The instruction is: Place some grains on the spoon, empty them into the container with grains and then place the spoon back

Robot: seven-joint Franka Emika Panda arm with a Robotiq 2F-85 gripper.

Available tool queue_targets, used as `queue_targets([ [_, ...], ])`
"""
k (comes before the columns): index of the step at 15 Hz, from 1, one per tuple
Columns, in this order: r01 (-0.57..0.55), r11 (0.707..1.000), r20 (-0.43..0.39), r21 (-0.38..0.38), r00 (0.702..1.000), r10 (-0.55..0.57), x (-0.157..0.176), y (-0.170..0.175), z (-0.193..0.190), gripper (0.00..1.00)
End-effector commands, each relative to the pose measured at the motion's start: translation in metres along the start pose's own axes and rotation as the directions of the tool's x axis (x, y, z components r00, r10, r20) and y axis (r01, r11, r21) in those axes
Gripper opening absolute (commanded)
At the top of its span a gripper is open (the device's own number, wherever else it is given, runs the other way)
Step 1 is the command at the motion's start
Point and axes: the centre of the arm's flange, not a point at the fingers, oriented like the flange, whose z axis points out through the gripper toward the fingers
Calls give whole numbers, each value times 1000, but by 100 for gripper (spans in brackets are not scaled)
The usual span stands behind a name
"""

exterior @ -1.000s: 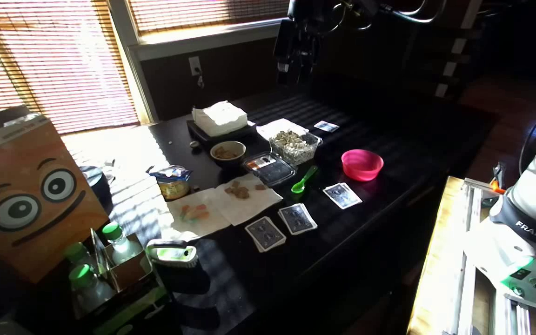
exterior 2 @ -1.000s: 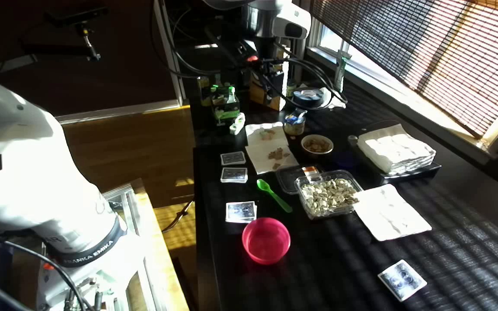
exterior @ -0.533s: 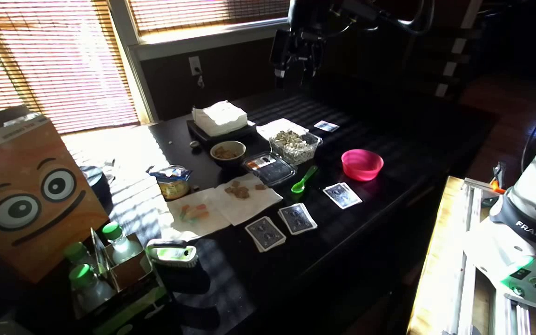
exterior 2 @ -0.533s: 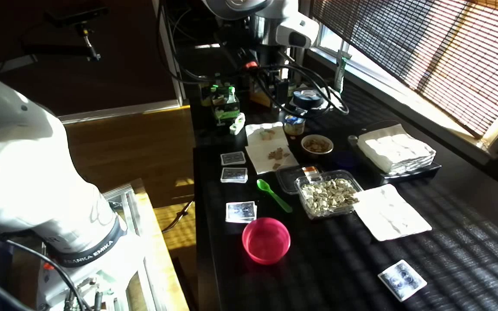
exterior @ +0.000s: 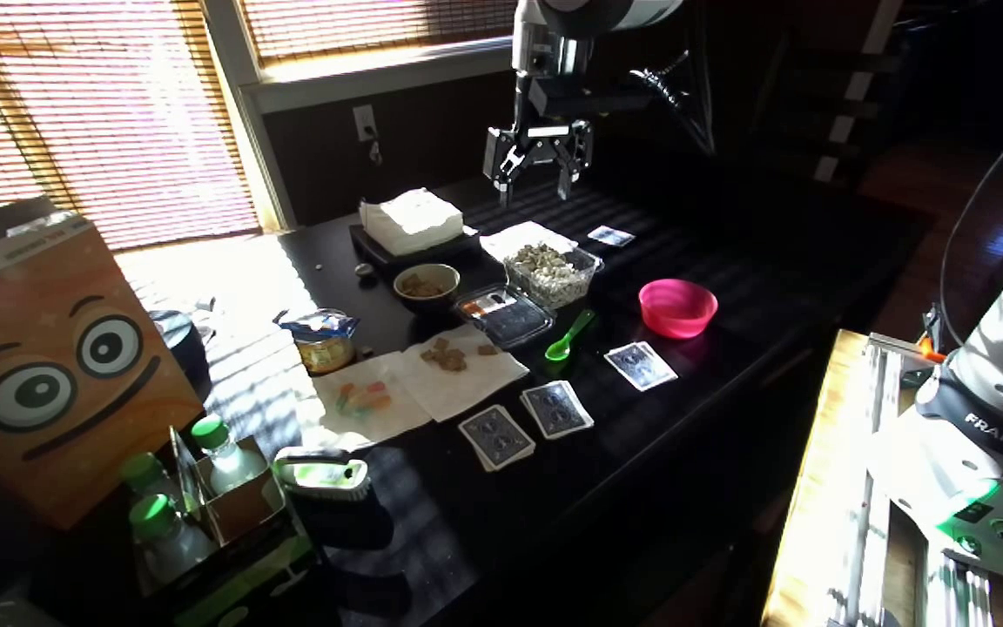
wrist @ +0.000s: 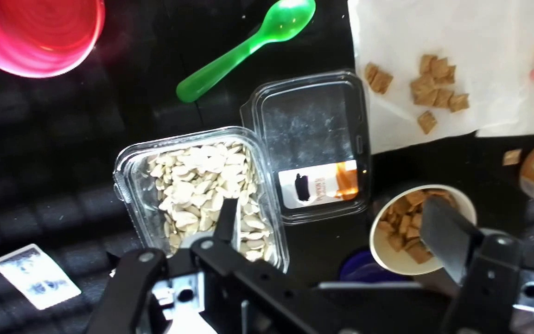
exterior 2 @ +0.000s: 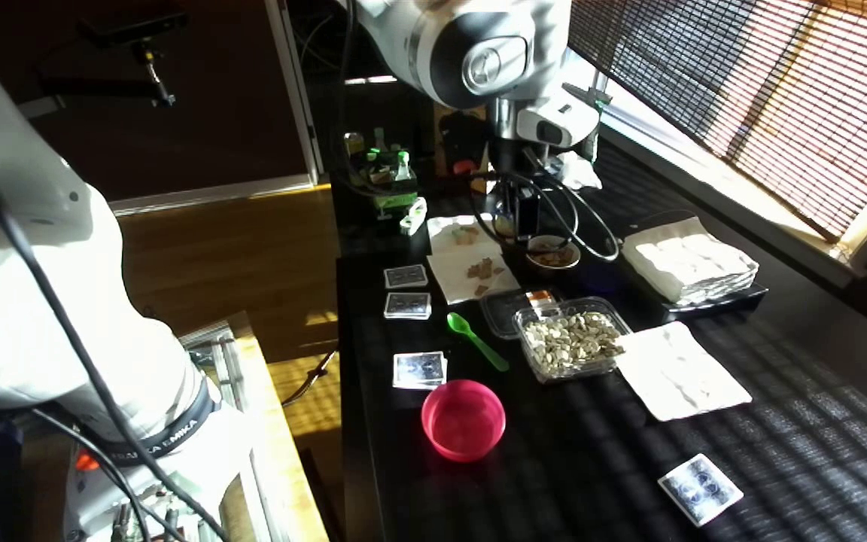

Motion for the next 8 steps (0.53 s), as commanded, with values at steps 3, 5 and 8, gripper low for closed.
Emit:
queue_targets([
  [3,-189,978,-51,-84,981,185,52,1,51,100],
  [5,-231,970,-47,-74,972,228,61,11,68,100],
  [8,-283,958,-47,-45,959,281,68,29,92,100],
])
